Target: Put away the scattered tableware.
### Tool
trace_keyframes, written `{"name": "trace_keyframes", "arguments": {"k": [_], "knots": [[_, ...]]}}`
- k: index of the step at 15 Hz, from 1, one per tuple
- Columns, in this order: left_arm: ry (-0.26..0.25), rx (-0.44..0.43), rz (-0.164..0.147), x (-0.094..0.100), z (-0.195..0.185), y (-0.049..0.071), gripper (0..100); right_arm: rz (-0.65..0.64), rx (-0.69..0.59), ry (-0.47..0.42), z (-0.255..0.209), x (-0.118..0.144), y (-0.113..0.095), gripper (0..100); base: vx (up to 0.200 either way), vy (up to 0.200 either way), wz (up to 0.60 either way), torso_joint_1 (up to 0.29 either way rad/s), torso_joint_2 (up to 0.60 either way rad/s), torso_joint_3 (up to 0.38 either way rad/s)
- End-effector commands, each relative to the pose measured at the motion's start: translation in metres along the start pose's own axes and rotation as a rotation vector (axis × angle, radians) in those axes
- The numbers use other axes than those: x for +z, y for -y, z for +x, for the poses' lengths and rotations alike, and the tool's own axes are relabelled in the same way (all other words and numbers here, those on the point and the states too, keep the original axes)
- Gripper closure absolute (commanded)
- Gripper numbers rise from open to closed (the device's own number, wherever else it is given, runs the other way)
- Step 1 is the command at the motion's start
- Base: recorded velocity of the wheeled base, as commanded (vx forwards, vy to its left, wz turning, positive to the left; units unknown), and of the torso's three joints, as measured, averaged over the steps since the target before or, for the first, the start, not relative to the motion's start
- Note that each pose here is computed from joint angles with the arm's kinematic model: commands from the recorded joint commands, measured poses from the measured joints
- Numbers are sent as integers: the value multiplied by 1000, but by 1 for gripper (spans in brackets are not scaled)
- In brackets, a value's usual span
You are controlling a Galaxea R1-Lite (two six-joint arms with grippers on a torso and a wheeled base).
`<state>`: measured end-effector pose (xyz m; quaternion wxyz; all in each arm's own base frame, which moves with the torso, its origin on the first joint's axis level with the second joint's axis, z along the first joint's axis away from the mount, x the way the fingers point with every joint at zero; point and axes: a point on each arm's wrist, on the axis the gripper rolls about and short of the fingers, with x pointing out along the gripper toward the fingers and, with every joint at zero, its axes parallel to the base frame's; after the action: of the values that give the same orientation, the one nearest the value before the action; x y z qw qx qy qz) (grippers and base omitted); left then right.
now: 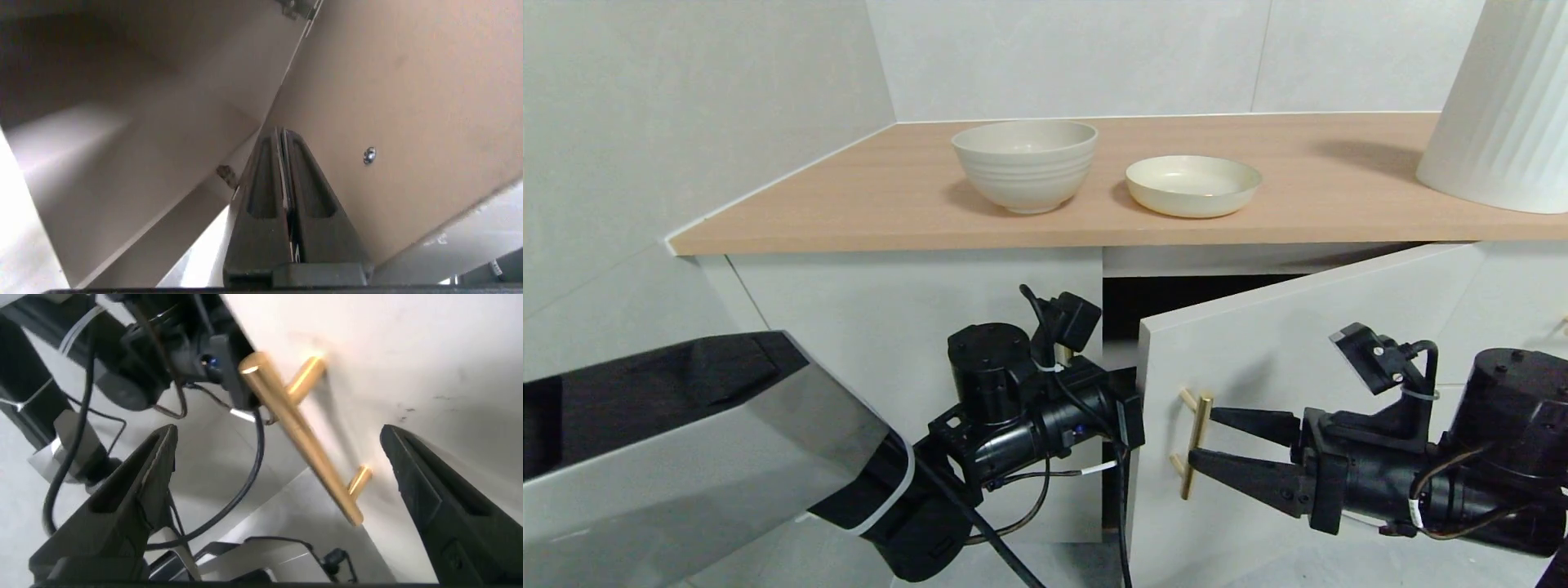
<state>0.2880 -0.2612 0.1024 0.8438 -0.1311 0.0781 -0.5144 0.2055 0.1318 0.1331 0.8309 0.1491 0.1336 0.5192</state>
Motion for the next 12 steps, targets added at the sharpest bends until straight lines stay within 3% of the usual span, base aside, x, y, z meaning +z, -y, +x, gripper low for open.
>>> {"name": "trace_keyframes", "arguments": {"k": [1, 2, 6, 8, 11, 12], "knots": [[6, -3, 2, 3, -1, 2, 100, -34, -5, 17, -14, 1, -10, 0, 0, 0, 0, 0, 0, 0], [10, -4, 4, 4, -1, 2, 100, -52, -12, 21, -19, 0, -13, 0, 0, 0, 0, 0, 0, 0], [26, -7, 10, 11, -4, 6, 100, -234, -384, 16, -48, -11, -33, 0, 0, 0, 0, 0, 0, 0], [37, 13, 11, 13, -5, 6, 100, -250, -480, 16, -62, 8, -56, 0, 0, 0, 0, 0, 0, 0], [33, 5, 10, 13, -5, 13, 100, -257, -576, -167, -98, 24, -84, 0, 0, 0, 0, 0, 0, 0], [27, 2, 9, 12, -6, 14, 100, -251, -572, -179, -100, 25, -86, 0, 0, 0, 0, 0, 0, 0]]}}
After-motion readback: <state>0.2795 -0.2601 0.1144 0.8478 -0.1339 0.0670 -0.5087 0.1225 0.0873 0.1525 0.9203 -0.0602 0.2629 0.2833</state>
